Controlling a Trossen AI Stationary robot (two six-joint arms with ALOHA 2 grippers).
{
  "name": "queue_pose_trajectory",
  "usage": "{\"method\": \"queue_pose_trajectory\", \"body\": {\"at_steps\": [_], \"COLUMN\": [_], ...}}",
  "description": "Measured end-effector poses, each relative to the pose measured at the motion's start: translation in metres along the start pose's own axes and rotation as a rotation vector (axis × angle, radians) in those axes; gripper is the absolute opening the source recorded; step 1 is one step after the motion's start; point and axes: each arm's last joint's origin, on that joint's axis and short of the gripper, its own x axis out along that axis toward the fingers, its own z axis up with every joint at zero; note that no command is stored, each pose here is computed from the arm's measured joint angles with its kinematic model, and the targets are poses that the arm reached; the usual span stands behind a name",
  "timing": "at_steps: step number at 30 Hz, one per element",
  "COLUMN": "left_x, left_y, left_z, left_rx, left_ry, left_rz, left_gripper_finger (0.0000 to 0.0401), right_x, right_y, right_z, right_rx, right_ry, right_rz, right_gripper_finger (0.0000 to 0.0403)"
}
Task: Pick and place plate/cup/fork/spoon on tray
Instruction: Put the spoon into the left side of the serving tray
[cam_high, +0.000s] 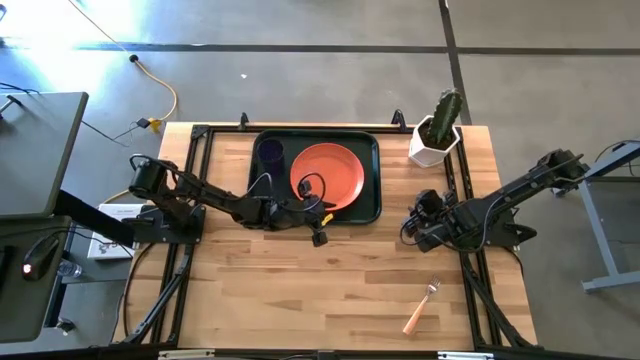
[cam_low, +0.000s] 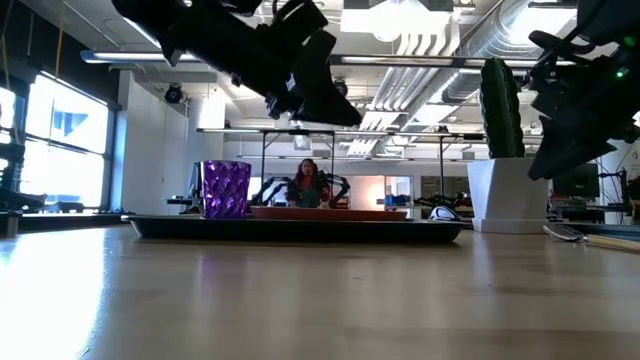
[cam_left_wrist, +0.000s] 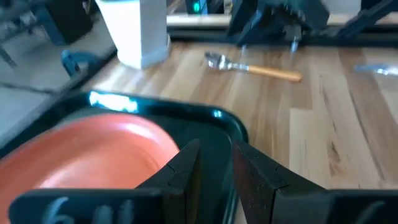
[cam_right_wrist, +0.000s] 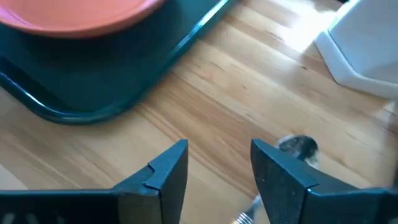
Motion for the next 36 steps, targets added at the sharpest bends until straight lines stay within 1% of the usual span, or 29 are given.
{"method": "queue_pose_trajectory", "body": {"at_steps": [5,8,11,13,16,19,23,32,36], "left_x": [0.010,0.015,0.018,0.020,0.024,0.027,0.030,0.031,0.031], "left_y": [-0.004,-0.006,-0.007,-0.008,-0.010,-0.012,-0.015,-0.015,-0.015], "left_z": [-0.015,-0.023,-0.028,-0.029,-0.032,-0.035,-0.040,-0.039,-0.039], "left_rx": [-0.002,0.009,0.005,-0.002,-0.008,-0.015,0.004,-0.007,-0.020], "left_ry": [0.048,0.071,0.078,0.064,0.053,0.038,0.037,0.015,0.016], "left_rz": [0.004,0.006,0.005,0.003,-0.001,-0.007,-0.011,-0.012,-0.012], "left_gripper_finger": [0.0082,0.0082,0.0082,0.0082,0.0082,0.0082,0.0082,0.0082,0.0082], "right_x": [0.000,0.000,0.000,0.000,0.002,0.008,0.016,0.027,0.031], "right_y": [-0.003,-0.003,-0.002,-0.002,0.003,0.006,0.006,0.010,0.012], "right_z": [-0.002,-0.003,-0.003,-0.002,-0.003,-0.007,-0.015,-0.024,-0.027], "right_rx": [0.017,0.025,0.049,0.084,0.134,0.145,0.124,0.097,0.059], "right_ry": [0.040,0.075,0.081,0.065,-0.009,-0.049,-0.041,-0.035,-0.065], "right_rz": [-0.017,-0.010,-0.008,-0.006,0.017,0.029,0.008,-0.044,-0.074], "right_gripper_finger": [0.0174,0.0172,0.0168,0.0164,0.0159,0.0155,0.0154,0.0154,0.0154]}}
